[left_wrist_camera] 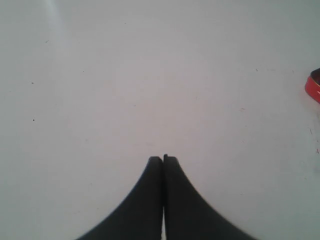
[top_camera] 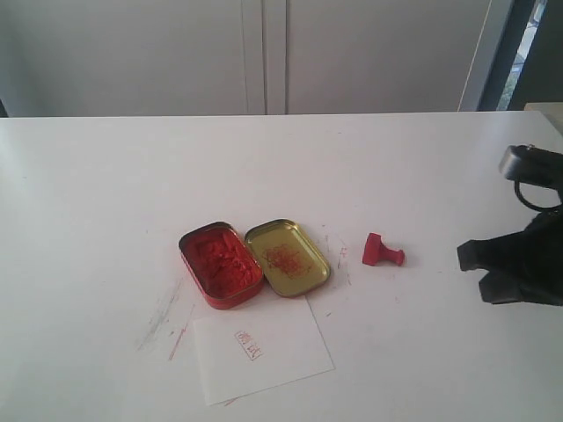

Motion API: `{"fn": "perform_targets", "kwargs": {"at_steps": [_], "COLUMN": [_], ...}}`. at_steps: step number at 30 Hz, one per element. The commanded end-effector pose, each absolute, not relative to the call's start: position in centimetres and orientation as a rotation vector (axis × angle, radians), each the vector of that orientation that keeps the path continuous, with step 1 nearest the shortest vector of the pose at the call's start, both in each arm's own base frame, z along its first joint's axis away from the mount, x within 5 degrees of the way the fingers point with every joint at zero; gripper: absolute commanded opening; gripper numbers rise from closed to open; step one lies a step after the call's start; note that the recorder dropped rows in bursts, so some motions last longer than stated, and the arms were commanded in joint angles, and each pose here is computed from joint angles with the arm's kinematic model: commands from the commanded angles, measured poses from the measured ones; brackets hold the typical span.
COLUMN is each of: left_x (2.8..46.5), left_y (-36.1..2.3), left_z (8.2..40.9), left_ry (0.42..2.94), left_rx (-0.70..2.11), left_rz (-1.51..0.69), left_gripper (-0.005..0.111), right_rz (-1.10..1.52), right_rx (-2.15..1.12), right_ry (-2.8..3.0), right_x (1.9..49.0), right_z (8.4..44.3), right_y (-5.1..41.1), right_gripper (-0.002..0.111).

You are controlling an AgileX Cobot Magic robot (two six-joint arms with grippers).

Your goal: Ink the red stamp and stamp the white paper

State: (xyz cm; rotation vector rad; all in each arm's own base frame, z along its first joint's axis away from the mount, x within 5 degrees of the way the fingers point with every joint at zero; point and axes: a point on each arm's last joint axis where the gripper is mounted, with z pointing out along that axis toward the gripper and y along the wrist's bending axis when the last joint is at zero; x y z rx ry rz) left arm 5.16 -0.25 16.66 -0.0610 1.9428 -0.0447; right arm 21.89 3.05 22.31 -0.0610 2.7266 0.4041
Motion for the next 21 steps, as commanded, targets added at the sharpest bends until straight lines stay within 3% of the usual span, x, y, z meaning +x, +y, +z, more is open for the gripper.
{"fn": "perform_targets", "kwargs": {"at_steps": [1, 21], "left_x": [5.1, 5.1], "left_y": [-0.3, -0.3], "left_z": [16.5, 16.5], "left_ry": [1.944, 1.944], "left_rx": [-0.065, -0.065], "left_rz": [-0.054, -0.054], "left_gripper": [0.0, 0.0], "right_rz": [0.251, 0.163], "right_rx": [-0.066, -0.088], "right_ry": [2.7, 2.108], "right_x": [20.6, 12.7], "right_z": [23.2, 30.4], "right_y": [2.0, 1.5], "right_gripper": [0.0, 0.0]}}
